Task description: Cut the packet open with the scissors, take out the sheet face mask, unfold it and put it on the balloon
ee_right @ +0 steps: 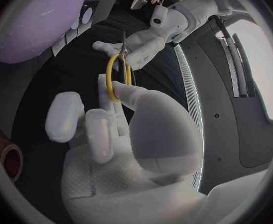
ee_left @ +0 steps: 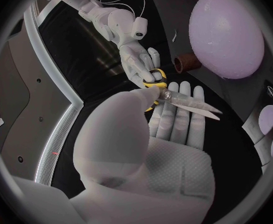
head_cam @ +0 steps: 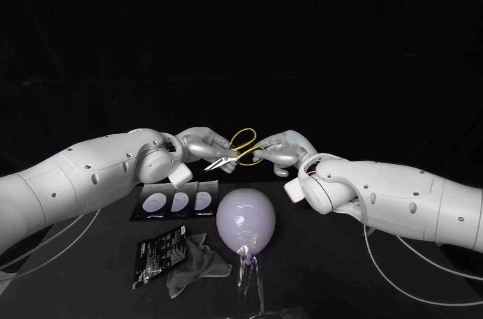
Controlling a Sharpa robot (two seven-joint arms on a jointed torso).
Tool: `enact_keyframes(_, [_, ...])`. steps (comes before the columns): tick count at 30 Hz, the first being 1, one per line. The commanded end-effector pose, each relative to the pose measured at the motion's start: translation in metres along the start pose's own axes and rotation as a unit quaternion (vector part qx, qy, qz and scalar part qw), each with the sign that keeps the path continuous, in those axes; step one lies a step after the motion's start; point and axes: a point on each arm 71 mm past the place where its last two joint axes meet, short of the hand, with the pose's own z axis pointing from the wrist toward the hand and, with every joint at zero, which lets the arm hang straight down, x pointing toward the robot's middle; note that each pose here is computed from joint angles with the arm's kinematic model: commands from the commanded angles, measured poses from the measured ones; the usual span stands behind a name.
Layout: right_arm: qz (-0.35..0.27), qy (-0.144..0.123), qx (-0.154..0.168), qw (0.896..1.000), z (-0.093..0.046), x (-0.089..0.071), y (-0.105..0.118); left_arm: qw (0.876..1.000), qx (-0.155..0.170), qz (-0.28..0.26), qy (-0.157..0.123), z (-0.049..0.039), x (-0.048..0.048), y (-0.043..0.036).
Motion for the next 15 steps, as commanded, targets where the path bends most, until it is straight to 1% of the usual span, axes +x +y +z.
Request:
enact_keyframes(1, [0.001, -0.033, -0.002, 0.999, 0.002, -0.009, 0.0, 0.998, 0.024, -0.021, -0.051, -0.0005, -0.0085, -0.0039])
enact_keyframes(8, [-0.004, -0.056, 0.003, 0.998, 0.009, -0.02, -0.002, 0.995, 0.032, -0.022, -0.093, -0.0016, -0.0167, -0.004])
enact_keyframes(15, [-0.02, -0.076, 0.0, 0.997, 0.02, -0.04, -0.001, 0.987, 0.041, -0.033, -0.149, -0.0051, -0.0318, -0.0019])
